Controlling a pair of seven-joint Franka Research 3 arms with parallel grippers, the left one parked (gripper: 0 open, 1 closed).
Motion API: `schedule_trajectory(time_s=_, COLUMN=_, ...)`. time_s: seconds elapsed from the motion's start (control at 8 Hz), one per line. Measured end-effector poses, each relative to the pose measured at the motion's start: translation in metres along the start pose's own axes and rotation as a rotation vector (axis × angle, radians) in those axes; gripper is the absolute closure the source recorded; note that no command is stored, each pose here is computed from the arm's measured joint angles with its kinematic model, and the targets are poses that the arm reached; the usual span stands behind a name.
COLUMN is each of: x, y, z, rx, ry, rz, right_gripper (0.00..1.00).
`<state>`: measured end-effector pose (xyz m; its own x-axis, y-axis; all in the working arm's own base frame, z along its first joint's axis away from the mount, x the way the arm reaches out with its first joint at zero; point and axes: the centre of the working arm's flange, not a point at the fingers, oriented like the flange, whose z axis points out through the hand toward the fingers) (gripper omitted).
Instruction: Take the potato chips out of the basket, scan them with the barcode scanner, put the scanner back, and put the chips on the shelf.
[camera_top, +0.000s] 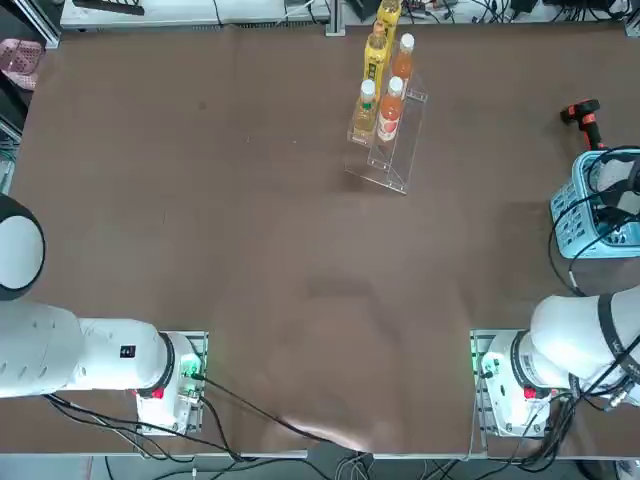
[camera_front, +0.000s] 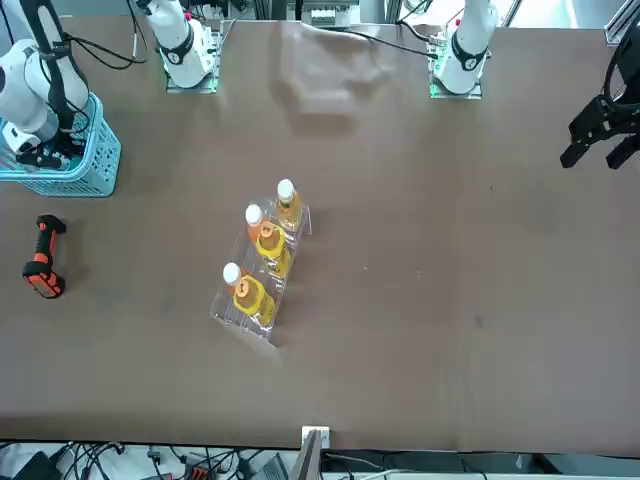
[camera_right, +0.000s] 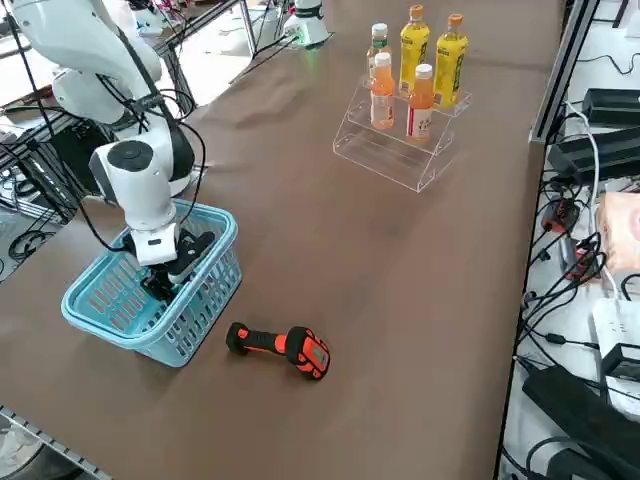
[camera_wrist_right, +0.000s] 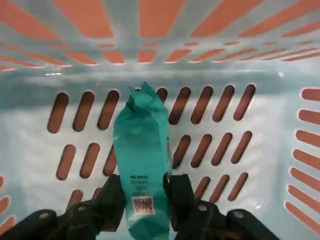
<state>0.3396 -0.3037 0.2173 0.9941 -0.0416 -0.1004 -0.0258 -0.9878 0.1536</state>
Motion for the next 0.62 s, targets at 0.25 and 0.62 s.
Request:
schedule_trajectory(time_s=0.25, x=-0.002, y=0.001, z=-0.023, rx=0.010, ry=-0.014, rz=-0.002, right_gripper=0.54)
schedule_trajectory(time_s=0.62, x=-0.010, y=0.004, z=-0.054, rx=0.026, ry=-0.031, rz=-0.010, right_gripper=0.52)
